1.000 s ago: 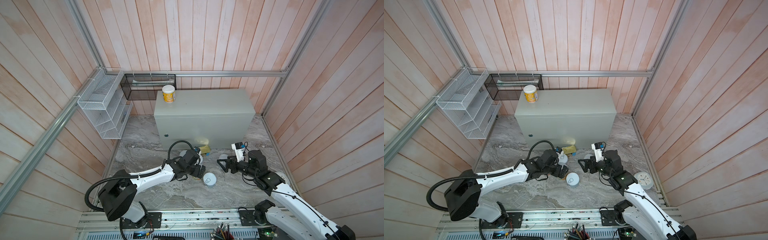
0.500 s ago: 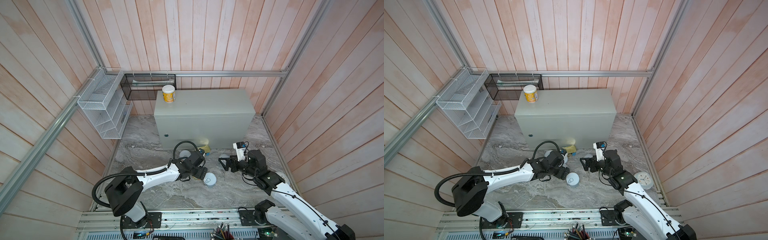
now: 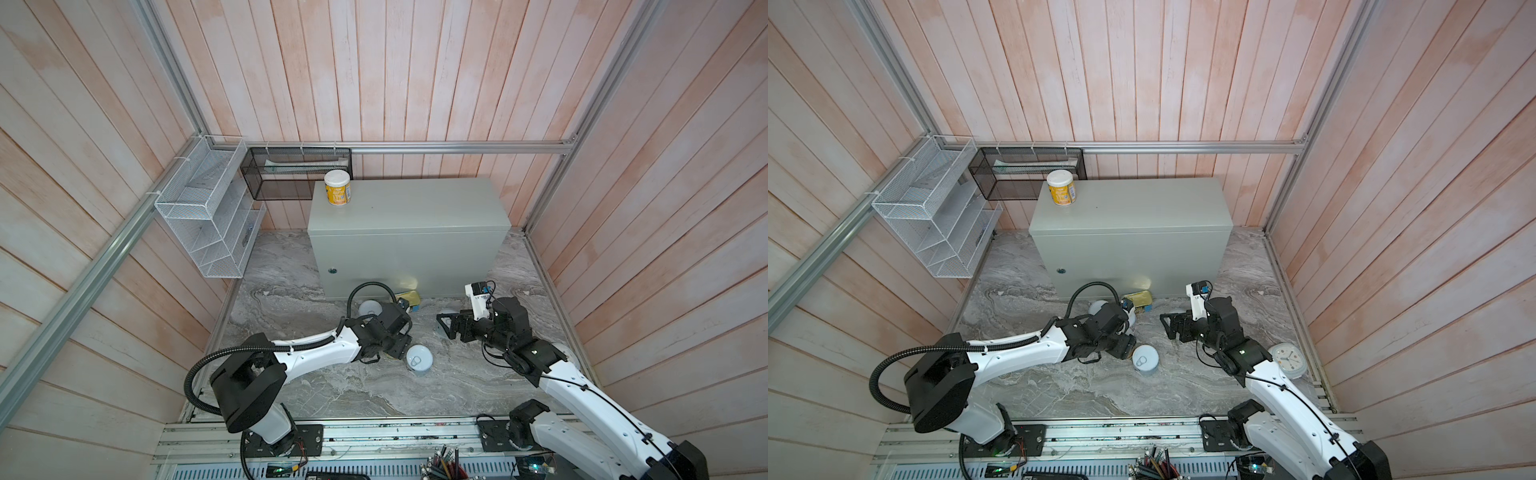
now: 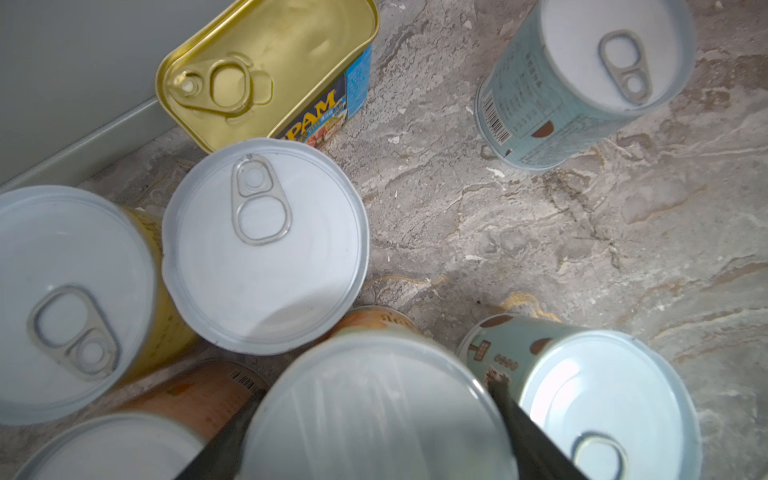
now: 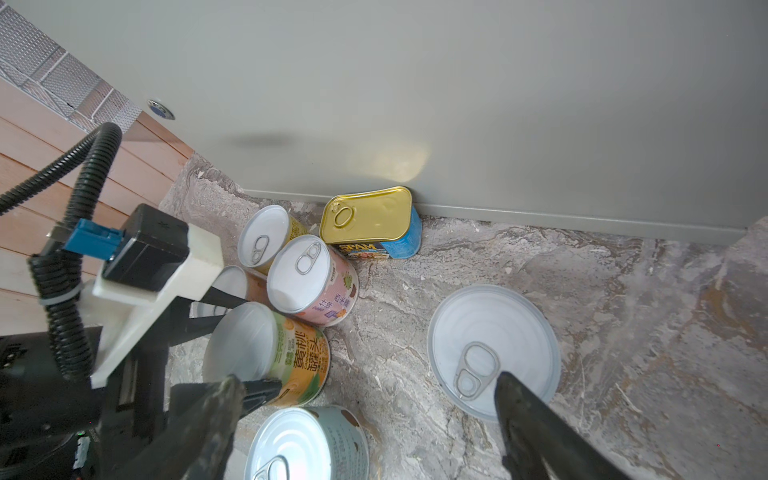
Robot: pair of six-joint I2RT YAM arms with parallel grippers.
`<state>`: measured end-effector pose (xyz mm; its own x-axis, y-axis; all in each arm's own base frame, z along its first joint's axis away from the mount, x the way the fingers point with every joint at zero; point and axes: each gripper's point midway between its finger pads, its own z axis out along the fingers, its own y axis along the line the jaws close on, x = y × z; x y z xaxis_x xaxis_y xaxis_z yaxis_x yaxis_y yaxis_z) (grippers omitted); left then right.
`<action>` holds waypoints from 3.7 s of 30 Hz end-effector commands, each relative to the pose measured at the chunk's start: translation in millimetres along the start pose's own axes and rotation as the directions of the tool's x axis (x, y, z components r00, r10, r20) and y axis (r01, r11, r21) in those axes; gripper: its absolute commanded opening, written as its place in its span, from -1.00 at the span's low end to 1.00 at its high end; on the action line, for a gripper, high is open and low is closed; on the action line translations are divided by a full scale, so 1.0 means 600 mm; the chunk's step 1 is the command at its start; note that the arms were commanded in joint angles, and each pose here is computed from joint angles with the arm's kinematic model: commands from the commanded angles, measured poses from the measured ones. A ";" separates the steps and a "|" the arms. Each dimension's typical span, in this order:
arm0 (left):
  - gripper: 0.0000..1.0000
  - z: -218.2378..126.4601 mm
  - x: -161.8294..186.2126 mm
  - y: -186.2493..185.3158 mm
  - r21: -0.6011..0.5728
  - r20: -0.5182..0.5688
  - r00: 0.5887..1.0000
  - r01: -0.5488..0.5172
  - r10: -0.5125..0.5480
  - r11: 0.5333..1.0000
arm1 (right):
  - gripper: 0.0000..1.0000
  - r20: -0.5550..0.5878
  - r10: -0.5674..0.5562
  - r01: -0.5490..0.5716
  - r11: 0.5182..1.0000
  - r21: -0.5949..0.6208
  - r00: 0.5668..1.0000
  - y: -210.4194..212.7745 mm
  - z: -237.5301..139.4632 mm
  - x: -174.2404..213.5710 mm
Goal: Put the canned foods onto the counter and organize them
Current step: 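Grasp and lift the green-and-orange labelled can with the left gripper, then move the right gripper onto the can held by the left gripper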
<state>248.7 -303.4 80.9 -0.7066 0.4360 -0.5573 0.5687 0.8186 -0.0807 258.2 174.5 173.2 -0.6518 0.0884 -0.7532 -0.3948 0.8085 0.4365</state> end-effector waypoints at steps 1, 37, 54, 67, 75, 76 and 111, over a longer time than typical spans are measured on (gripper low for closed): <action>0.22 -0.012 -0.034 -0.002 -0.012 0.049 0.999 -0.006 0.007 1.000 | 0.88 0.024 -0.002 0.002 1.000 0.002 1.000 0.007 -0.005 -0.019; 0.00 -0.239 -0.277 -0.033 0.345 0.193 0.979 -0.011 -0.059 0.939 | 0.89 0.344 -0.319 0.405 0.888 -0.215 0.883 0.159 -0.026 -0.051; -0.01 -0.238 -0.283 -0.062 0.438 0.206 0.976 -0.028 -0.070 0.898 | 0.88 0.399 -0.360 0.455 0.873 -0.175 0.843 0.173 -0.004 -0.091; -0.01 -0.237 -0.278 -0.072 0.463 0.193 0.979 -0.035 -0.062 0.886 | 0.88 0.427 -0.375 0.482 0.858 -0.175 0.823 0.186 0.018 -0.108; -0.01 -0.229 -0.273 -0.077 0.479 0.177 0.983 -0.035 -0.058 0.877 | 0.88 0.446 -0.396 0.506 0.848 -0.159 0.803 0.190 0.025 -0.117; -0.01 -0.229 -0.273 -0.078 0.481 0.176 0.983 -0.035 -0.057 0.876 | 0.88 0.448 -0.402 0.512 0.844 -0.156 0.799 0.191 0.025 -0.117; 0.22 -0.220 -0.280 -0.085 0.507 0.171 0.983 -0.031 -0.065 0.861 | 0.23 0.505 -0.364 0.499 0.852 -0.160 0.783 0.198 0.019 -0.128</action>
<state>289.1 -356.9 268.0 -0.6826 0.3311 -0.6515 0.6953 0.5688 -0.4394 263.4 276.7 242.6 -0.1020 -0.0396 -0.9940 -0.7914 0.6086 0.0569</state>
